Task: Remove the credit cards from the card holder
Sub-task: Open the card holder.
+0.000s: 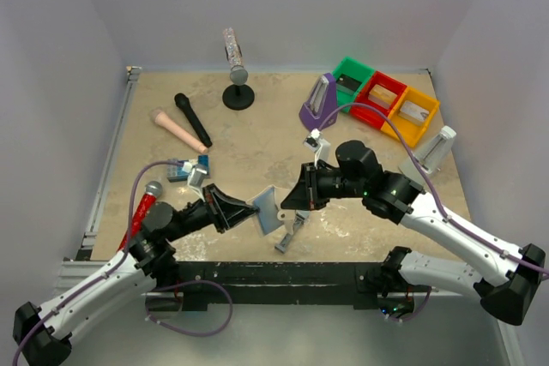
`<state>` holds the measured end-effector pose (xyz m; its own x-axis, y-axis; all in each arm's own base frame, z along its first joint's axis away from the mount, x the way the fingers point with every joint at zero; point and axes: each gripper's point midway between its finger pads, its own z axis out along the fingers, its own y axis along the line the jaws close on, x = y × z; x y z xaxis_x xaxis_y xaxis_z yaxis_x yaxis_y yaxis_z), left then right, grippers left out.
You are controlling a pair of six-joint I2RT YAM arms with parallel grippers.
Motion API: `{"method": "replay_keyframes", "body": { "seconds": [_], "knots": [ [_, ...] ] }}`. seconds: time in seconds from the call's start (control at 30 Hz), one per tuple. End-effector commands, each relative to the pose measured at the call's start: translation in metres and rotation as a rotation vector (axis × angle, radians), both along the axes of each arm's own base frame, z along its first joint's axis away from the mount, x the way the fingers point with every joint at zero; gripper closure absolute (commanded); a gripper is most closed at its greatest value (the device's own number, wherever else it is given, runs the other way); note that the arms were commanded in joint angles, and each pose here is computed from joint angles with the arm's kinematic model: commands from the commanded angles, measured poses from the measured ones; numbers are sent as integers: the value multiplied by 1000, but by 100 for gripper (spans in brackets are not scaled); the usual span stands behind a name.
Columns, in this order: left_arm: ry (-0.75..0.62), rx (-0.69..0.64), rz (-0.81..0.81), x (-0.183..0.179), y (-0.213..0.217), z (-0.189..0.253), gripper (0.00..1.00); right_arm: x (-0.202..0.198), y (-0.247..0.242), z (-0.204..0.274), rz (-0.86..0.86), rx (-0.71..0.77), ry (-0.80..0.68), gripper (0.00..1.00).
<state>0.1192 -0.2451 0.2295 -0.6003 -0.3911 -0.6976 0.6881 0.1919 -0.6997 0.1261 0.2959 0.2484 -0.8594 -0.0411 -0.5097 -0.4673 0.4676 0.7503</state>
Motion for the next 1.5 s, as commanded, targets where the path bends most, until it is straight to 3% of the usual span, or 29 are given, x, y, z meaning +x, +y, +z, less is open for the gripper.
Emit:
{"method": "replay_keyframes", "body": {
  "seconds": [0.0,0.13,0.4,0.53,0.7,1.03,1.17,1.47],
  "knots": [
    [-20,76,9,1,1,24,100,1,0,11,22,32,-66,80],
    [24,243,45,7,6,27,100,3,0,10,23,21,-81,57],
    [52,316,70,10,4,45,100,6,6,13,38,33,-83,36],
    [68,357,96,13,7,43,100,5,6,23,38,75,-114,14],
    [74,372,106,14,8,46,100,6,7,25,39,72,-119,12],
    [50,318,73,9,3,58,100,17,12,8,30,-27,-75,23],
    [42,308,65,7,3,58,100,18,10,4,25,-53,-69,46],
    [4,283,64,3,7,58,100,14,3,-2,30,-69,-92,88]
  ]
}}
